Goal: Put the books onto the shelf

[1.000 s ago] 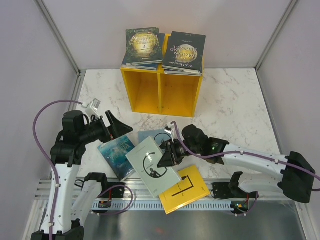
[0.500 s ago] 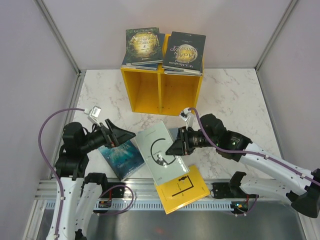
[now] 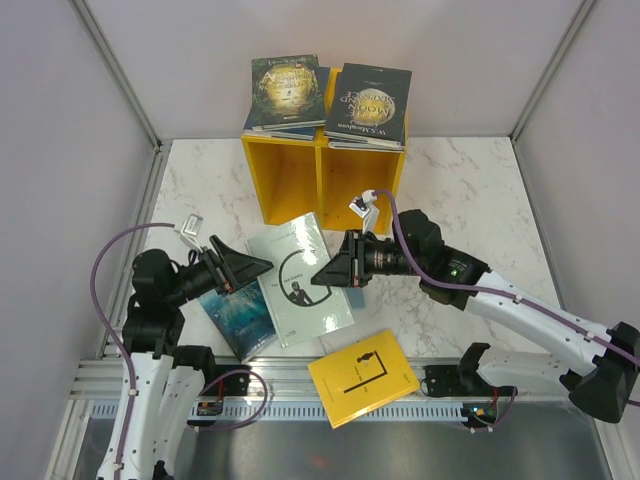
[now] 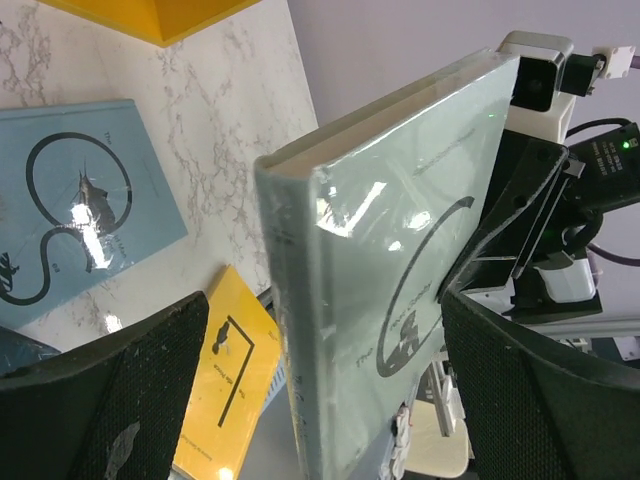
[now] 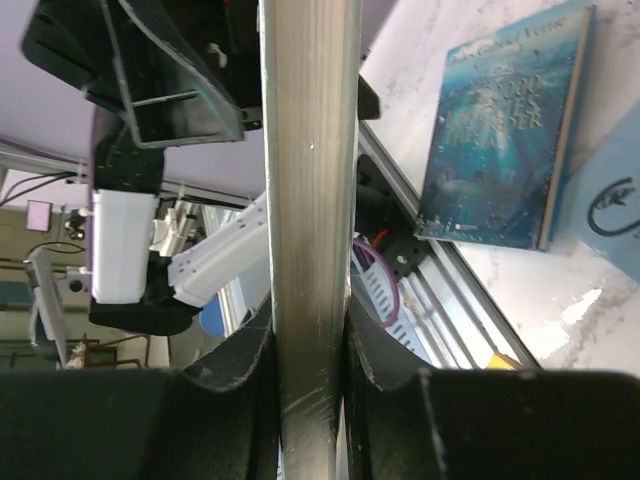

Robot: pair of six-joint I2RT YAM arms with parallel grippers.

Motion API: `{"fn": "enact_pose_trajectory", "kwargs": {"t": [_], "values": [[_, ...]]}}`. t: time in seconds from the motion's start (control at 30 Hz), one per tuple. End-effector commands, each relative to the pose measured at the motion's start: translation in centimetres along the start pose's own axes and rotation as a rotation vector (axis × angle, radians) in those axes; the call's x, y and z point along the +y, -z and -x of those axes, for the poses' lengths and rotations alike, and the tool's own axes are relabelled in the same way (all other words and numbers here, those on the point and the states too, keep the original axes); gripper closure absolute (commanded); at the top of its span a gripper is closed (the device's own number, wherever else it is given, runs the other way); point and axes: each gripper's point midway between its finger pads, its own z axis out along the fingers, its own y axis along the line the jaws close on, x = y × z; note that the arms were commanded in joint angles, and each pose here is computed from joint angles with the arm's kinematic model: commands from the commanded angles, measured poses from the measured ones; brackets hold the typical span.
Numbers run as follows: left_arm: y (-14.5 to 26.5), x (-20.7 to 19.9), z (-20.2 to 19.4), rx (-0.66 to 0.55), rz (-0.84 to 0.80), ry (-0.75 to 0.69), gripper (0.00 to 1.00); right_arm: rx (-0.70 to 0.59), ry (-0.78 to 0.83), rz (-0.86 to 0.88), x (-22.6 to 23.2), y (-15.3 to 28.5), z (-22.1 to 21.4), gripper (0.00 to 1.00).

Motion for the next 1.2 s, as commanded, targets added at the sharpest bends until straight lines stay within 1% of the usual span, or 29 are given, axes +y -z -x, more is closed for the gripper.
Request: {"fn": "enact_pose_trajectory", "kwargs": {"t": [0.0,0.03,0.07,0.1,0.2,0.23,0.27,0.33,0.37,0.43,0.53,0.57,0.63,0.67,0.77,0.8,0.83,0.87,0.9,0.93,0.97,1.0,1.03,1.17], "values": [[-0.1,-1.6,0.8,-0.014,-0.065,-0.007,0.03,-0.128,0.077,0.284,8.3,1.6,4.3,1.0],[-0.2,-1.8,0.7,-0.002,-0.08,0.001,0.07,-0.121,0.071,0.295,8.4,1.6,4.1,1.0],[-0.1,-2.2,0.7,0.005,-0.102,0.001,0.18,-0.116,0.067,0.324,8.9,1.7,4.0,1.0],[-0.1,-2.7,0.8,0.008,-0.126,-0.007,0.21,-0.115,0.063,0.326,8.8,1.6,4.0,1.0],[0.4,-5.3,0.5,0.045,-0.26,-0.04,0.22,-0.113,0.06,0.331,8.5,1.4,3.9,1.0],[0.7,-6.2,0.2,0.068,-0.306,-0.048,0.24,-0.113,0.056,0.327,8.2,1.2,3.9,1.0],[0.9,-6.5,0.0,0.079,-0.319,-0.053,0.3,-0.119,0.058,0.332,8.2,1.1,4.0,1.0],[1.3,-7.2,-0.3,0.1,-0.341,-0.072,0.34,-0.116,0.049,0.331,7.8,0.6,4.3,1.0],[1.5,-7.5,-0.4,0.105,-0.347,-0.081,0.4,-0.124,0.055,0.343,7.9,0.4,4.7,1.0],[1.7,-8.0,-0.6,0.122,-0.361,-0.083,0.45,-0.122,0.051,0.354,7.9,-0.2,5.0,1.0],[1.9,-8.5,-0.5,0.131,-0.379,-0.095,0.57,-0.114,0.051,0.352,7.6,-1.1,5.3,1.0],[1.9,-8.6,-0.5,0.132,-0.382,-0.099,0.74,-0.115,0.053,0.35,7.5,-1.2,5.5,1.0],[1.9,-8.8,-0.5,0.134,-0.383,-0.099,0.94,-0.119,0.056,0.343,7.2,-1.7,5.9,1.0],[1.9,-8.7,-0.5,0.135,-0.382,-0.096,0.97,-0.116,0.052,0.339,7.0,-2.0,6.0,1.0],[1.6,-8.3,-0.1,0.117,-0.362,-0.095,0.98,-0.119,0.055,0.332,6.9,-2.3,6.4,1.0],[1.5,-8.1,0.0,0.12,-0.33,-0.063,0.98,-0.119,0.056,0.315,6.6,-2.3,6.4,0.99],[1.0,-7.5,0.6,0.089,-0.3,-0.097,0.98,-0.104,0.041,0.27,6.0,-2.4,6.2,0.88],[0.7,-6.8,0.9,0.078,-0.255,-0.087,0.98,-0.125,0.073,0.222,5.2,-2.4,6.6,0.68],[0.7,-7.3,1.6,0.054,-0.231,-0.118,0.98,-0.14,0.087,0.172,4.7,-2.1,6.8,0.34],[0.1,-5.8,2.3,0.027,-0.154,-0.115,0.98,-0.117,0.069,0.08,3.5,-1.6,6.4,0.24],[-0.1,-5.5,2.9,0.009,-0.129,-0.125,0.98,-0.124,0.087,0.036,3.0,-1.1,6.5,0.09],[-0.1,-5.7,3.5,-0.015,-0.113,-0.142,0.98,-0.162,0.123,-0.014,2.7,-0.2,7.1,0.02],[-0.4,-5.2,4.5,-0.06,-0.08,-0.154,0.98,-0.145,0.121,-0.063,2.4,0.6,6.8,0.02],[-1.1,-3.8,7.2,-0.164,0.003,-0.181,0.98,-0.176,0.146,-0.143,2.6,3.3,7.0,0.02]]}}
